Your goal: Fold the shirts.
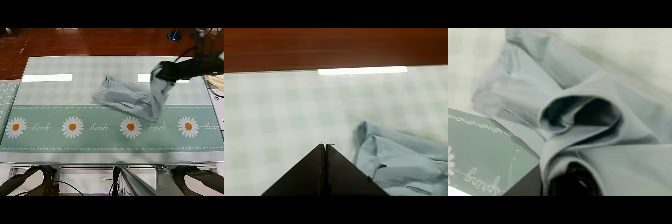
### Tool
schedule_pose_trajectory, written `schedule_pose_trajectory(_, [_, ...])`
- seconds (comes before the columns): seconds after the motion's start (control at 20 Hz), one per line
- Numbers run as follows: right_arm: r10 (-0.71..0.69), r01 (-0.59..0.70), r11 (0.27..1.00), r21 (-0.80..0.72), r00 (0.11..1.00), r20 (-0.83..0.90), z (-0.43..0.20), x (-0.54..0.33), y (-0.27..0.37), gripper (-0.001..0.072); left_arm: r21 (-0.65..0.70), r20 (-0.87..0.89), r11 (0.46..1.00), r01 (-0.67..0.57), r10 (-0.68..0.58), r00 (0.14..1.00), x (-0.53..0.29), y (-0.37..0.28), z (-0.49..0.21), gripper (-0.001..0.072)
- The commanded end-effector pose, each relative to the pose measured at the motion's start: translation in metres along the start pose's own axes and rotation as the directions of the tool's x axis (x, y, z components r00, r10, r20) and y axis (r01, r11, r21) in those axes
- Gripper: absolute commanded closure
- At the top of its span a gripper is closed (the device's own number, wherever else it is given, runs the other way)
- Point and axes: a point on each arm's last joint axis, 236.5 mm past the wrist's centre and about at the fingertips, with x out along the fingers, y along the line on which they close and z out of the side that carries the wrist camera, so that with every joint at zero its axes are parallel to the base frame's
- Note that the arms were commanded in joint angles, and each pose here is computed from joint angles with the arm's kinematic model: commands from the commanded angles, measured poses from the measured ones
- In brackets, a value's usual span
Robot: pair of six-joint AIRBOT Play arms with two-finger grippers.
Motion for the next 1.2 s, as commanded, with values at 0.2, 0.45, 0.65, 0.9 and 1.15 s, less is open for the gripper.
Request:
schedule_pose_trajectory(0.2, [0.138, -0.149, 0.985, 0.086, 0.983, 0.122, 0.014, 0.153, 0.071, 0.0681, 0.058, -0.019, 0.998, -0.002, 0.003, 1.0, -0.035, -0.024, -0.02, 0.0686])
schedule_pose_trajectory(0.45, [0.193, -0.216, 0.952, 0.218, 0.974, 0.122, -0.007, 0.206, 0.094, 0.0417, 0.065, -0.179, 0.992, 0.111, -0.098, 0.979, 0.007, -0.048, -0.071, 0.0686])
schedule_pose_trajectory(0.65, [0.276, -0.32, 0.921, 0.22, 0.938, 0.21, 0.016, 0.185, 0.12, 0.0171, 0.041, -0.27, 0.987, 0.154, -0.137, 0.953, 0.038, -0.053, -0.112, 0.0686])
schedule_pose_trajectory(0.9, [0.38, -0.395, 0.918, 0.017, 0.893, 0.241, 0.05, 0.066, 0.13, 0.0166, -0.005, -0.298, 0.989, 0.151, -0.145, 0.944, 0.081, -0.047, -0.143, 0.0686])
schedule_pose_trajectory(1.15, [-0.078, 0.075, 0.997, 0.024, 0.987, 0.143, 0.027, -0.039, -0.023, 0.0195, -0.017, -0.39, 0.981, 0.196, -0.187, 0.902, 0.11, -0.061, -0.169, 0.0686])
